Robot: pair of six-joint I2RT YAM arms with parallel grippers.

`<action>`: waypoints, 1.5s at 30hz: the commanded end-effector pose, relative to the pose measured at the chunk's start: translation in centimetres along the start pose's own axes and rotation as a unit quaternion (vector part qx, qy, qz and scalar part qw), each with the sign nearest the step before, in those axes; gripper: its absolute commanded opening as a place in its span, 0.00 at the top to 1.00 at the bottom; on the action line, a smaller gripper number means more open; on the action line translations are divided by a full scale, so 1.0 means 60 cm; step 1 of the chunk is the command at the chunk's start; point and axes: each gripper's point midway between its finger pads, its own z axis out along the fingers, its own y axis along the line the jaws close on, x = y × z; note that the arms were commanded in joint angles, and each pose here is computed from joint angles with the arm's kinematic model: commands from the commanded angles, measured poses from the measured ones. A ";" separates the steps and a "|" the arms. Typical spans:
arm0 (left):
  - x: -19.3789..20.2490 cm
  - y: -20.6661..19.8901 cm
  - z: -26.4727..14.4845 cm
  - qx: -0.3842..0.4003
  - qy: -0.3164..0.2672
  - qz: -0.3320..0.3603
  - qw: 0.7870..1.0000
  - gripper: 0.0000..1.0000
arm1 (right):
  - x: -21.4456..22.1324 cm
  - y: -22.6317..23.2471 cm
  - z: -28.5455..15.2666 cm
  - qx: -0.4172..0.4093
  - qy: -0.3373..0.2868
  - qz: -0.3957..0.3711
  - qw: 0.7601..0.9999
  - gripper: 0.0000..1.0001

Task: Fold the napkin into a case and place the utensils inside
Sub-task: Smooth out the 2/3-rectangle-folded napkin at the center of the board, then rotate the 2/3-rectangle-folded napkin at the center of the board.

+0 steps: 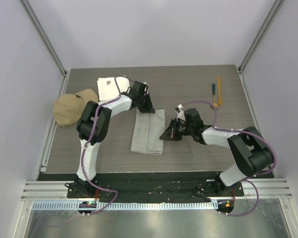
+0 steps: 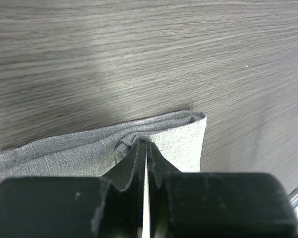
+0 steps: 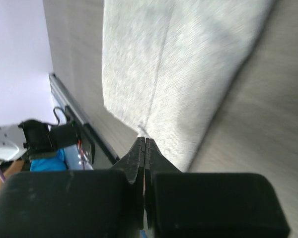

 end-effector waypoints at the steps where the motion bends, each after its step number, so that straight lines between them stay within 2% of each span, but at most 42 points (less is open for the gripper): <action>1: -0.024 -0.019 -0.034 0.003 -0.011 0.018 1.000 0.87 | 0.041 0.024 0.026 -0.016 0.026 -0.003 1.000 0.99; 2: -0.033 -0.033 -0.051 0.010 -0.020 0.022 1.000 0.79 | 0.051 0.022 0.030 -0.022 0.026 0.006 0.999 0.99; 4: -0.034 -0.048 -0.073 0.014 -0.025 0.031 0.999 0.74 | 0.076 0.019 0.039 -0.029 0.037 0.011 0.999 0.99; 9: -0.026 -0.074 -0.139 0.023 -0.045 0.044 0.998 0.71 | 0.108 -0.017 0.047 -0.006 0.052 0.019 0.998 0.99; 11: -0.003 -0.057 -0.148 0.011 -0.038 0.036 0.999 0.70 | 0.121 -0.037 0.045 0.013 0.061 0.020 0.998 0.99; 13: -0.004 -0.044 -0.179 -0.012 -0.061 0.035 0.997 0.67 | 0.123 -0.042 0.042 0.020 0.068 0.007 0.997 0.99; 14: 0.016 -0.017 -0.183 -0.037 -0.054 0.038 0.997 0.65 | 0.117 -0.031 0.038 0.015 0.064 -0.005 0.998 0.99; 15: 0.013 -0.017 -0.213 -0.043 -0.072 0.043 0.996 0.63 | 0.106 -0.024 0.034 0.017 0.057 -0.023 0.998 0.99; 17: 0.033 0.030 -0.230 -0.098 -0.070 0.050 0.992 0.55 | 0.076 -0.002 0.028 0.029 0.048 -0.061 0.997 0.97; 18: 0.034 0.040 -0.243 -0.112 -0.075 0.054 0.989 0.45 | 0.051 0.016 0.027 0.037 0.041 -0.074 0.996 0.94; 19: 0.051 0.061 -0.247 -0.134 -0.063 0.054 0.987 0.44 | 0.034 0.022 0.026 0.041 0.034 -0.083 0.995 0.92; 22: 0.074 0.087 -0.243 -0.145 -0.050 0.050 0.987 0.39 | -0.020 0.052 0.038 0.032 0.018 -0.107 0.994 0.90; 24: 0.076 0.098 -0.236 -0.141 -0.042 0.033 0.989 0.29 | -0.053 0.054 0.059 0.046 0.024 -0.119 0.992 0.87; 27: 0.081 0.104 -0.210 -0.111 -0.015 0.011 0.994 0.22 | -0.088 0.060 0.091 0.048 0.023 -0.126 0.991 0.82; 29: 0.085 0.104 -0.190 -0.096 0.009 0.005 0.995 0.22 | -0.097 0.061 0.106 0.045 0.029 -0.125 0.991 0.82; 34: 0.069 0.106 -0.164 -0.083 0.010 0.020 0.996 0.27 | -0.097 0.042 0.137 0.046 0.048 -0.117 0.991 0.81; 39: 0.107 0.113 -0.129 -0.052 0.061 0.000 0.997 0.33 | -0.083 0.005 0.136 0.063 0.055 -0.109 0.991 0.82; 41: 0.106 0.102 -0.122 -0.027 0.051 -0.009 0.998 0.34 | -0.078 -0.007 0.138 0.068 0.058 -0.105 0.990 0.83; 45: 0.125 0.112 -0.118 -0.034 0.069 -0.021 0.997 0.41 | -0.063 -0.032 0.146 0.076 0.066 -0.096 0.990 0.85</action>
